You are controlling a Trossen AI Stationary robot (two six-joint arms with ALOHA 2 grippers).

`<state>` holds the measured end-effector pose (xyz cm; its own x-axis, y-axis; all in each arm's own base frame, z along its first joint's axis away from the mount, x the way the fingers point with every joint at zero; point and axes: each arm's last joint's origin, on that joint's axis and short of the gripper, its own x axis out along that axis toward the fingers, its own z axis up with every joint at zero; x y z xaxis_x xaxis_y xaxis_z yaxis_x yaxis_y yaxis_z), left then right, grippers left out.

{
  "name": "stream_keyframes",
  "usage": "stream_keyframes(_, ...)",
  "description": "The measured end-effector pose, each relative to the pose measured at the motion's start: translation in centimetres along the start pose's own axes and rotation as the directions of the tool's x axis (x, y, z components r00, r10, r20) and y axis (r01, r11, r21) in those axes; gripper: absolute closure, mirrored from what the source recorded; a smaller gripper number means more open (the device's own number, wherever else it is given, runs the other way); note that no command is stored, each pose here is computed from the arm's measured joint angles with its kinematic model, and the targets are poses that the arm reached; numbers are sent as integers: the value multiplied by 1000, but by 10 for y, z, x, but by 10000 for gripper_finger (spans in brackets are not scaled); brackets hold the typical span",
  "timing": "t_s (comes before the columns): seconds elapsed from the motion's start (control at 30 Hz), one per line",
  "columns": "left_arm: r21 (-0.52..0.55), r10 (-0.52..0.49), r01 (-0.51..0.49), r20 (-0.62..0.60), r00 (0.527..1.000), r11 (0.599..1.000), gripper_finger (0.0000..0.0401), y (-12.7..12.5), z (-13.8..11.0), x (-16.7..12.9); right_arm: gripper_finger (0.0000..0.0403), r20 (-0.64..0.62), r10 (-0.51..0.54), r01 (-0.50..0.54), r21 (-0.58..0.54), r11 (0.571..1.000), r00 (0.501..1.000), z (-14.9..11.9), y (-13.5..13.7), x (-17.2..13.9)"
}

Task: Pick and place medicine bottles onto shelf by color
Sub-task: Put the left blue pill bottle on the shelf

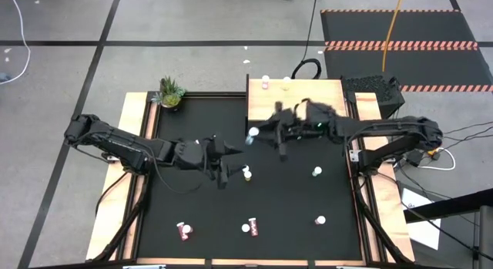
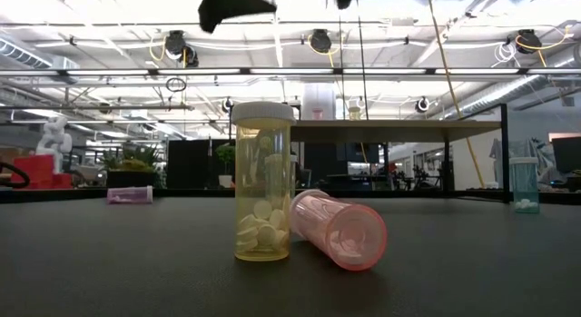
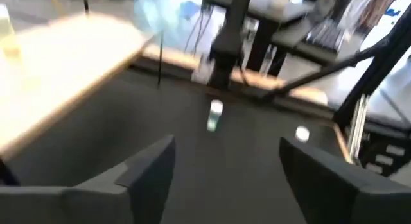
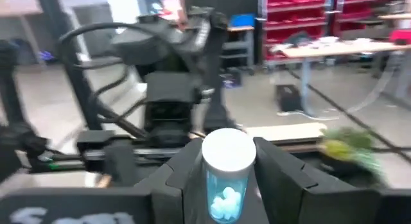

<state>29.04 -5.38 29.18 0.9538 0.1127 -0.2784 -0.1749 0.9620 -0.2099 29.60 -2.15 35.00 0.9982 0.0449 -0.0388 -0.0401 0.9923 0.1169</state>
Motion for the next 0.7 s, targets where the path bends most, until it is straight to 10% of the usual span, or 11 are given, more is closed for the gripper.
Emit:
stream_keyframes(0.2,-108,38,-50,-114,993,993,68,4,-12,-1,284,-8,-248,245,-126,961,969,25,-37,-54)
stream_keyframes(0.43,-124,42,-57,-115,992,991,61,4,-12,-1,284,-95,-710,682,-217,699,698,25,-105,-105)
stream_keyframes(0.7,-111,99,-109,-93,991,988,61,7,-11,0,284,-189,-821,821,-101,562,539,-37,-166,-123)
